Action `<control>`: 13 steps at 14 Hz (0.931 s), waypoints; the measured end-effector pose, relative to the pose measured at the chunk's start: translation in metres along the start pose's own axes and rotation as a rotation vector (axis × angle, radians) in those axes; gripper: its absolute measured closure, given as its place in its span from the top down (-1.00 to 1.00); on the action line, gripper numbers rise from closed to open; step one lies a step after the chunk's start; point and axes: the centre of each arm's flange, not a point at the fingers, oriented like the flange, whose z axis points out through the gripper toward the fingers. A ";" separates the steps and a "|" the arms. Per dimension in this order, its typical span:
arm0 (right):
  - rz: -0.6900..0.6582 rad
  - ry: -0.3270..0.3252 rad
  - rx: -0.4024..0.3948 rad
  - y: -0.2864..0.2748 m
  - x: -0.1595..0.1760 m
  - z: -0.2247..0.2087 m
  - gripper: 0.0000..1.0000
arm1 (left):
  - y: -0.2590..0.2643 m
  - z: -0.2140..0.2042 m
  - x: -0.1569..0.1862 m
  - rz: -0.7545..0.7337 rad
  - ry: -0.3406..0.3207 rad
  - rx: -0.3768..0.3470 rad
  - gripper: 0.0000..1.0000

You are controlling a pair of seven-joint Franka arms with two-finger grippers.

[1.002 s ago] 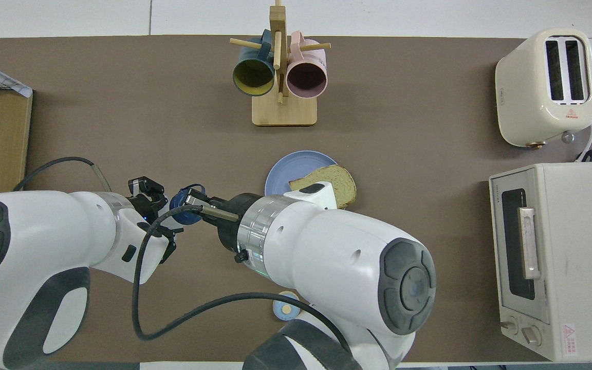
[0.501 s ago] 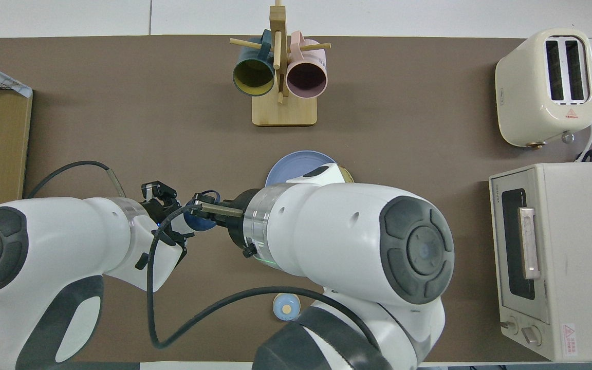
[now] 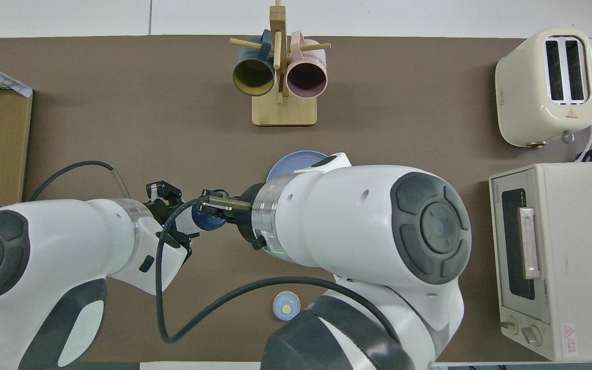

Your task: Put bread on plate and add seasoning

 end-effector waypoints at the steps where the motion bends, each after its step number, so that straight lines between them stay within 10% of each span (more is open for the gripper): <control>1: 0.002 0.000 0.000 0.000 0.001 -0.001 -0.72 | 0.000 0.000 0.000 0.000 0.001 0.001 -0.08; 13: 0.265 0.059 0.191 -0.003 0.015 -0.003 -0.72 | -0.015 -0.014 -0.008 -0.041 0.021 0.039 -0.08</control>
